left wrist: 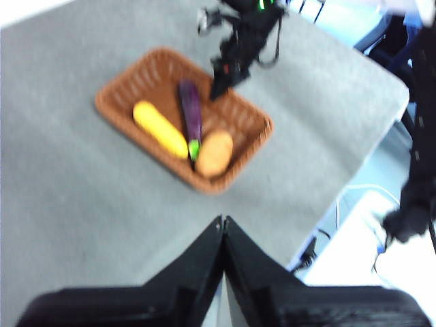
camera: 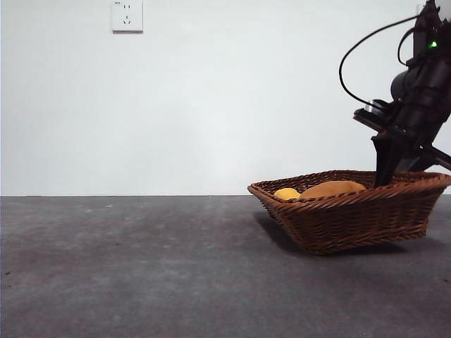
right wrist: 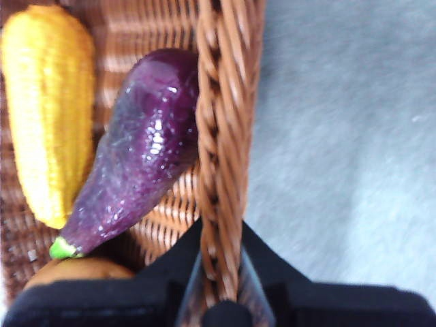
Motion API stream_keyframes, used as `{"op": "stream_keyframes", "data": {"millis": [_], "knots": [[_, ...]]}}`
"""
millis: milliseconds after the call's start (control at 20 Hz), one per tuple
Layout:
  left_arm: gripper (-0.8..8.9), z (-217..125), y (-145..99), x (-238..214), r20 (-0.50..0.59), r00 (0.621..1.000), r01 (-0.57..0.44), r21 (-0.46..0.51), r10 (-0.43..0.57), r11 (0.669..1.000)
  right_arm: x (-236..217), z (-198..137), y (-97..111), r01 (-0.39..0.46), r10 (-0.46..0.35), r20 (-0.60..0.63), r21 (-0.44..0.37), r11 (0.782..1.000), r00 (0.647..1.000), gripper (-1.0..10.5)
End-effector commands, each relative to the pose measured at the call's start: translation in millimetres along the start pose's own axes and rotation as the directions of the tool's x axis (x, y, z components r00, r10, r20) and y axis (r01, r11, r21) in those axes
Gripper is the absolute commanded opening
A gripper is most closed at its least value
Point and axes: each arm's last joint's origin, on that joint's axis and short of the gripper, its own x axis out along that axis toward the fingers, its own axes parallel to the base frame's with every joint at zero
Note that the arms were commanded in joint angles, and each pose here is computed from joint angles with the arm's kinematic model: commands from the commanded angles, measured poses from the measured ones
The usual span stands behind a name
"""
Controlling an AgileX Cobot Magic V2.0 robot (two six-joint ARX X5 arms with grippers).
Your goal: Help me put the vegetables on the table into the basket
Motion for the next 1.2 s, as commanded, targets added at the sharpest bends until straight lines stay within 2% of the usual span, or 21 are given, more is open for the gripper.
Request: {"op": "stream_keyframes", "data": {"millis": [50,300,500,550,650,700,750,900,1050,1100,1200], "knots": [[-0.08,-26,1,3,-0.056,0.998,-0.003,-0.041,0.001,0.999,12,4,-5,-0.018,0.017,-0.007,-0.017,1.0,1.0,-0.1],[-0.05,-94,6,8,-0.164,0.986,-0.03,-0.159,0.004,0.987,20,6,-9,-0.017,0.017,-0.01,-0.015,1.0,1.0,-0.1],[-0.05,-117,4,-9,-0.118,0.993,-0.028,-0.216,0.003,0.976,20,5,-9,-0.012,0.013,-0.021,0.009,1.0,1.0,0.2],[-0.05,-120,3,-14,-0.099,0.995,-0.024,-0.222,0.002,0.975,20,4,-9,-0.01,0.011,-0.026,0.017,1.0,1.0,1.2],[-0.05,-125,1,-23,-0.067,0.998,-0.016,-0.223,0.001,0.975,19,4,-10,0.012,-0.01,-0.029,0.056,0.998,1.0,4.7],[-0.05,-127,0,-27,-0.052,0.999,-0.012,-0.22,0.0,0.975,16,3,-9,0.042,-0.04,-0.029,0.074,0.996,0.999,5.6],[-0.05,-129,0,-31,-0.038,0.999,-0.008,-0.217,0.0,0.976,12,3,-7,0.071,-0.069,-0.026,0.084,0.994,0.997,5.7],[-0.05,-138,-3,-45,0.014,1.0,0.006,-0.207,-0.003,0.978,-25,-6,10,0.164,-0.165,0.031,0.054,0.985,0.986,5.7],[-0.05,-143,-4,-51,0.041,0.999,0.012,-0.188,-0.004,0.982,-84,-28,43,0.182,-0.184,0.149,0.029,0.983,0.972,5.5],[-0.05,-144,-4,-53,0.047,0.999,0.012,-0.171,-0.004,0.985,-108,-41,60,0.192,-0.191,0.209,0.013,0.981,0.959,4.4],[-0.05,-144,-4,-53,0.049,0.999,0.011,-0.143,-0.004,0.99,-153,-74,92,0.26,-0.245,0.328,-0.004,0.965,0.912,1.4]]}}
